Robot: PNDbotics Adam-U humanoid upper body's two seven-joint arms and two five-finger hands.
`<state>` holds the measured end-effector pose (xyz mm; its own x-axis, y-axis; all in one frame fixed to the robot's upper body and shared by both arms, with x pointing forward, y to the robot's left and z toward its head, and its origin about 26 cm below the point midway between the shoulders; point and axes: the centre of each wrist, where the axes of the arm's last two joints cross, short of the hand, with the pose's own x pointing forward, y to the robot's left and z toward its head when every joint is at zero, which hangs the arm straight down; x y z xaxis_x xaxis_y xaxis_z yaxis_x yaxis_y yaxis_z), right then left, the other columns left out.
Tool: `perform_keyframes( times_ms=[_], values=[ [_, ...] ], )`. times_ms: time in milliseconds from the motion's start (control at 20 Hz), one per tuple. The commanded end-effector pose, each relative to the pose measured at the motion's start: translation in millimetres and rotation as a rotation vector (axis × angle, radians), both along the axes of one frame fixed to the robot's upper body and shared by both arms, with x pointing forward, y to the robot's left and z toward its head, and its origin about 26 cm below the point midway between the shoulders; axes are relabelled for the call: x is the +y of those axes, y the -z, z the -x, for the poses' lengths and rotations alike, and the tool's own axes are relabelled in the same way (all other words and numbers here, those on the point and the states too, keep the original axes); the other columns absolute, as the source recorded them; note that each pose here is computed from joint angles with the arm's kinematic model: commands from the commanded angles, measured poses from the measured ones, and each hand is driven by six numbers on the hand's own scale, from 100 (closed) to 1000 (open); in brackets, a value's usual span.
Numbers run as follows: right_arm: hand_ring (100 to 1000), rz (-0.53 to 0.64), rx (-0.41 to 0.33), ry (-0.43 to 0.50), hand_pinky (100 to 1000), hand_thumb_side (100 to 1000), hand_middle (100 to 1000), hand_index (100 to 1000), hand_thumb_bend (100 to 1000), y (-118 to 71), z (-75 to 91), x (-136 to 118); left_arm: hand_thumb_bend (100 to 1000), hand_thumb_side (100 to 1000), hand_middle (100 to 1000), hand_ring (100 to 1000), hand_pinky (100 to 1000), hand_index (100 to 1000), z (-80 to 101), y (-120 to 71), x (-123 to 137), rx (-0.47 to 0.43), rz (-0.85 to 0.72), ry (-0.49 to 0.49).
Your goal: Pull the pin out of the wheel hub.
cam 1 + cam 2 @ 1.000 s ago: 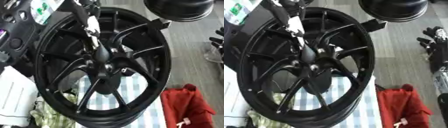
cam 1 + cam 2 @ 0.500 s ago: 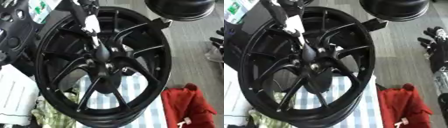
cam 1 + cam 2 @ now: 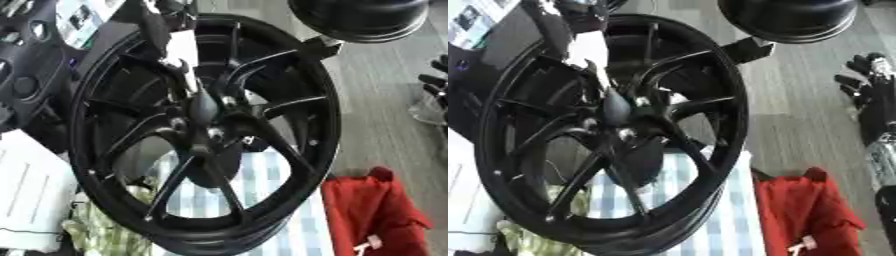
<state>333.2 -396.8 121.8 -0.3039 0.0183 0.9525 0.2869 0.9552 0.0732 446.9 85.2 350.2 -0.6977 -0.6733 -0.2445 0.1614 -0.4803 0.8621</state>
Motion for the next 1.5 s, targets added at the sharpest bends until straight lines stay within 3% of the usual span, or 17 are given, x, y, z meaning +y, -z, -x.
perform_keyframes(
  times_ms=[50,200,550,800,1150,1500],
  values=[
    [750,0.042,-0.017,0.013,912,800,816,827,100,-12.6,0.4,-8,173,275,706,794,850,470,5.8,-18.4,9,-0.042,0.013,-0.004],
    [750,0.042,-0.017,0.014,912,801,816,827,100,-12.6,0.4,-8,137,263,690,782,844,419,12.3,-25.1,7,-0.051,0.036,0.014],
    [750,0.04,-0.021,0.012,912,802,816,827,100,-13.4,0.2,-8,100,248,678,772,839,394,33.2,-44.2,5,-0.089,0.09,0.059],
    [750,0.037,-0.022,0.013,912,803,816,827,100,-13.4,0.4,-8,100,231,679,771,840,393,62.7,-76.2,18,-0.149,0.214,0.098],
    [750,0.04,-0.025,0.022,912,802,816,827,100,-13.7,2.2,-11,100,224,682,772,843,394,86.2,-105.1,68,-0.222,0.359,0.034],
    [750,0.042,-0.033,0.039,913,802,816,827,100,-15.6,4.2,-14,100,213,680,771,845,394,91.8,-103.0,145,-0.322,0.423,-0.15]
  ],
)
